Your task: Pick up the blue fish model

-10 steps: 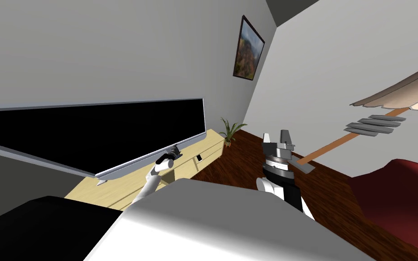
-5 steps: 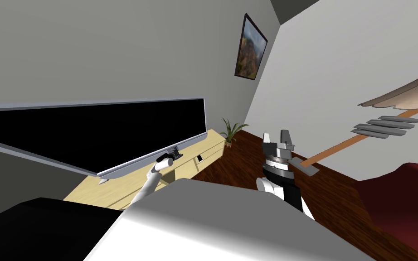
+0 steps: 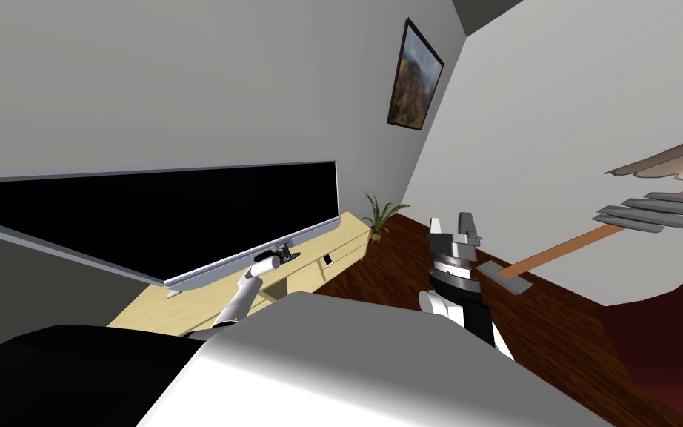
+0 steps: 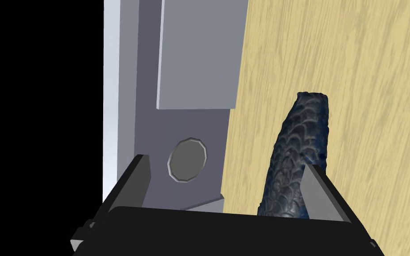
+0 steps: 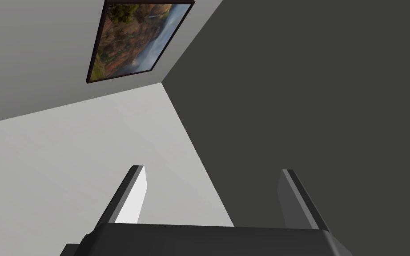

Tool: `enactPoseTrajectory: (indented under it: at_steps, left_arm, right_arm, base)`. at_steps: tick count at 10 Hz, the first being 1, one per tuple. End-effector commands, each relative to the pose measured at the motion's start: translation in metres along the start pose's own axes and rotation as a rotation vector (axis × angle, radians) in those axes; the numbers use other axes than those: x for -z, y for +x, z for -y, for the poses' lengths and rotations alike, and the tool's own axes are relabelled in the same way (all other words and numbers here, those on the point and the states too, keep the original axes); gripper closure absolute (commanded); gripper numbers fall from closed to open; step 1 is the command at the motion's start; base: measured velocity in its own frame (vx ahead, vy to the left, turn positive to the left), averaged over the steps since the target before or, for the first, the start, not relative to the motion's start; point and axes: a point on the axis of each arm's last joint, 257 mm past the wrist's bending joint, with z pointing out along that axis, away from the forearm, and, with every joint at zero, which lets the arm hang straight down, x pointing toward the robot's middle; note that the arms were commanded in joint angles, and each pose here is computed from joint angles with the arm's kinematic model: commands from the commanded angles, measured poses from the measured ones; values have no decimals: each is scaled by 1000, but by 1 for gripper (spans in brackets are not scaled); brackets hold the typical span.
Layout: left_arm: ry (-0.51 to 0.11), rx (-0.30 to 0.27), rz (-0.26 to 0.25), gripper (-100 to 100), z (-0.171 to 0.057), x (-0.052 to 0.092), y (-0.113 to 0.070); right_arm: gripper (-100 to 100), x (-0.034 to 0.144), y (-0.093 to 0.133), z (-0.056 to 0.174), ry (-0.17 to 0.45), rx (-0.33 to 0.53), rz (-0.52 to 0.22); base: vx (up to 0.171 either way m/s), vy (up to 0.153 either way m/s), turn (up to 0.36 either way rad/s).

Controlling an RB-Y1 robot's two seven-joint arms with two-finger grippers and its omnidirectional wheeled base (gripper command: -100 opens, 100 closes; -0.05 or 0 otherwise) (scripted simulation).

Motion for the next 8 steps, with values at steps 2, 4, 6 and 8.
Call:
enactPoseTrajectory:
  at_steps: [2, 4, 6, 8]
  left_arm:
    - [-81, 25, 33, -100, -16, -5, -18]
    - [-128, 41, 52, -100, -24, -7, -28]
    - [-203, 71, 80, -100, -34, -9, -43]
    - [-254, 91, 101, -100, -46, -8, -53]
  right_arm:
    - [0, 0, 0, 0, 0, 0, 0]
    - [0, 0, 0, 0, 0, 0, 0]
    - [0, 0, 0, 0, 0, 0, 0]
    - [0, 0, 0, 0, 0, 0, 0]
  base:
    - [39, 20, 67]
    - [33, 10, 42]
    - [38, 24, 69]
    - [39, 18, 35]
